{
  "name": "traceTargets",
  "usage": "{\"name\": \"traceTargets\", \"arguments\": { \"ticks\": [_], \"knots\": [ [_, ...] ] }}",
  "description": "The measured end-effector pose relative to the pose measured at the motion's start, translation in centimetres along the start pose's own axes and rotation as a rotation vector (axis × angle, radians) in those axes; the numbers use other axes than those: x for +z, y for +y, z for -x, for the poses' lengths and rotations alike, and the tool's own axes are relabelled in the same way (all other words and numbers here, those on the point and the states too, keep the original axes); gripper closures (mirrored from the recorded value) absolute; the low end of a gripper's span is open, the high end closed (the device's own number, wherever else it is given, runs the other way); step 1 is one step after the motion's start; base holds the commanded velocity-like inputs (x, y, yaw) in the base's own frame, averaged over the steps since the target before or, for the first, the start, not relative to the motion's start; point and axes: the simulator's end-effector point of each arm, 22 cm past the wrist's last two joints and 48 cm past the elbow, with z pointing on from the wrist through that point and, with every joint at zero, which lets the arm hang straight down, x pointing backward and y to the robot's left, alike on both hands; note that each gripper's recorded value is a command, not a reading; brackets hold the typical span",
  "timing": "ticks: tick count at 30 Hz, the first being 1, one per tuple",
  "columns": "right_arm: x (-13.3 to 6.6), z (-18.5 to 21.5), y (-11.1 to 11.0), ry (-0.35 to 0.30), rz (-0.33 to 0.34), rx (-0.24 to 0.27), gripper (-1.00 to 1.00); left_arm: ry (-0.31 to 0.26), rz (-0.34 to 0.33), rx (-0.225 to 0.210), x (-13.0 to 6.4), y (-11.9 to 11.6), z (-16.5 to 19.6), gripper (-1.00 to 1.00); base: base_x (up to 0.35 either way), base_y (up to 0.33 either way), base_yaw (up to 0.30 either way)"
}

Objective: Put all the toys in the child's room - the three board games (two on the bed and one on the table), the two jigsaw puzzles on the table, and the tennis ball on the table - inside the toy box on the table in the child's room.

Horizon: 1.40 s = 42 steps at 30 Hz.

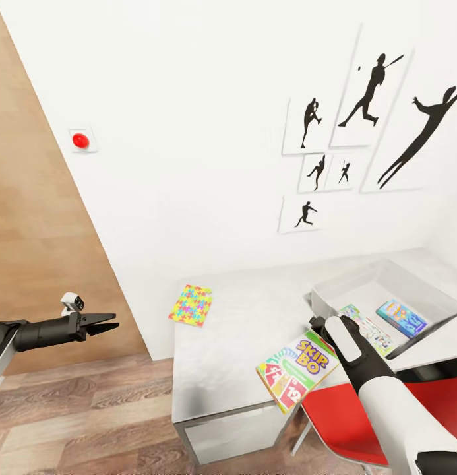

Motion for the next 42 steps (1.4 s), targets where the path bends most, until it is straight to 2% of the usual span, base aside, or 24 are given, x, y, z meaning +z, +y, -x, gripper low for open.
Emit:
{"name": "traceTargets", "arguments": {
  "ticks": [37, 42],
  "knots": [
    [2.6, -2.4, -1.3, 0.043, -0.039, -0.015, -1.00, 0.020, 0.015, -0.055, 0.7, 2.9, -1.2, -1.00, 0.025, 0.000, 0.000],
    [2.8, -2.1, -1.4, 0.028, -0.039, -0.001, -1.00, 0.021, 0.016, -0.059, 0.8, 3.1, -1.3, -1.00, 0.004, 0.000, 0.000]
  ]
}}
